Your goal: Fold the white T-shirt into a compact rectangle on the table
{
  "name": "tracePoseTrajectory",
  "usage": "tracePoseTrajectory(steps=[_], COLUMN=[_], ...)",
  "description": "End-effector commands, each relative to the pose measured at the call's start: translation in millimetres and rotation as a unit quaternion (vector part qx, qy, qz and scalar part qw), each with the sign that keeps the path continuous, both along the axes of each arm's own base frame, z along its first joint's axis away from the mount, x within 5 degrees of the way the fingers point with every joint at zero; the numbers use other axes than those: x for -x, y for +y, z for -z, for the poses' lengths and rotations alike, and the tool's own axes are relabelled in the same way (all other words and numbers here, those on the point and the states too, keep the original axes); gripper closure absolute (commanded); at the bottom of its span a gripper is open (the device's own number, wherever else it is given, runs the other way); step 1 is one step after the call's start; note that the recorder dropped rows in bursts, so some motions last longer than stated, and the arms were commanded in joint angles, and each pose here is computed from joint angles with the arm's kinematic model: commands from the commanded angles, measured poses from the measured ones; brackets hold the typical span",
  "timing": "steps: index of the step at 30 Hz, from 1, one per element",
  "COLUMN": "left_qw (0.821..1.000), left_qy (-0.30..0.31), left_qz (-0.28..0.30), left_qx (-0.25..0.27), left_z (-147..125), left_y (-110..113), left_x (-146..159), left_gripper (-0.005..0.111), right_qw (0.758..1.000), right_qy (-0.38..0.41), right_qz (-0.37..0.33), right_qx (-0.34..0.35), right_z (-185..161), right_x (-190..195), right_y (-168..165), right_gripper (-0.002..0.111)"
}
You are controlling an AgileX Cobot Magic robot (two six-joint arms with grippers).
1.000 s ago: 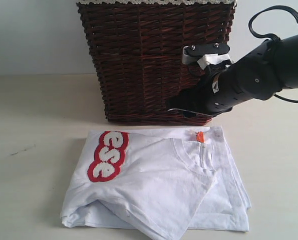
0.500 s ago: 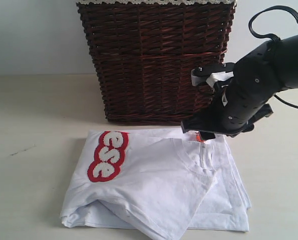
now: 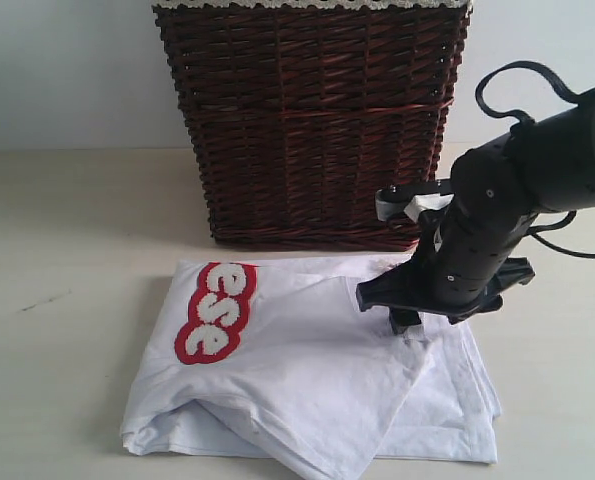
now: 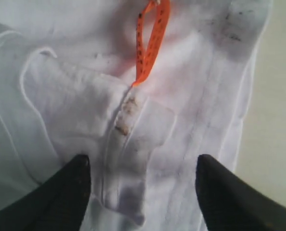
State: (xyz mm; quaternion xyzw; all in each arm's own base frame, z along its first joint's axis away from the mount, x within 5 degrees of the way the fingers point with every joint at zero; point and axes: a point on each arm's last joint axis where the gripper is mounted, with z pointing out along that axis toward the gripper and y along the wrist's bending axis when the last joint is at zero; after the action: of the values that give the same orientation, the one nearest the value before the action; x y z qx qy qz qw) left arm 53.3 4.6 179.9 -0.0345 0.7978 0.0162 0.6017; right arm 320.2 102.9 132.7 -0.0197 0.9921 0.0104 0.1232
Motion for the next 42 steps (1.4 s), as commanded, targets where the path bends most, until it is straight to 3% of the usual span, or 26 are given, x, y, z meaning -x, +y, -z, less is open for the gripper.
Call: tracePoseTrajectory(steps=[1, 6, 12, 16, 21, 27, 32, 37, 42], left_qw=[1.0, 1.0, 1.0, 1.0, 1.0, 1.0, 1.0, 1.0, 1.0], left_qy=[-0.007, -0.007, -0.007, -0.007, -0.007, -0.007, -0.007, -0.007, -0.007], left_qz=[0.001, 0.001, 0.001, 0.001, 0.001, 0.001, 0.001, 0.001, 0.001], left_qx=[0.002, 0.002, 0.002, 0.002, 0.002, 0.002, 0.002, 0.002, 0.002], left_z=[-1.6, -1.6, -1.6, -1.6, -1.6, -1.6, -1.6, -1.6, -1.6], left_y=[-0.2, -0.2, -0.2, -0.2, -0.2, -0.2, -0.2, -0.2, -0.2], left_x=[0.2, 0.2, 0.2, 0.2, 0.2, 0.2, 0.2, 0.2, 0.2], left_gripper=[0.107, 0.107, 0.107, 0.107, 0.107, 0.107, 0.107, 0.107, 0.107], right_qw=[1.0, 0.998, 0.995, 0.996, 0.995, 0.992, 0.989, 0.993, 0.988], right_qy=[-0.012, -0.019, -0.026, 0.003, 0.016, 0.003, -0.056, -0.079, -0.062], right_qz=[-0.01, -0.017, -0.033, -0.034, -0.071, -0.093, -0.11, -0.082, 0.012], right_qx=[-0.017, -0.058, -0.091, -0.082, -0.07, -0.079, -0.086, 0.006, 0.138], right_z=[14.2, 12.6, 12.8, 33.5, 39.7, -4.1, -75.7, -134.8, -153.8], right_x=[-5.4, -9.2, -13.8, -12.7, -10.8, -13.7, -17.9, -16.3, -11.9], right_y=[3.1, 12.9, 20.6, 20.3, 20.1, 23.2, 24.1, 4.7, -24.1], right_gripper=[0.036, 0.036, 0.048, 0.068, 0.108, 0.108, 0.108, 0.108, 0.108])
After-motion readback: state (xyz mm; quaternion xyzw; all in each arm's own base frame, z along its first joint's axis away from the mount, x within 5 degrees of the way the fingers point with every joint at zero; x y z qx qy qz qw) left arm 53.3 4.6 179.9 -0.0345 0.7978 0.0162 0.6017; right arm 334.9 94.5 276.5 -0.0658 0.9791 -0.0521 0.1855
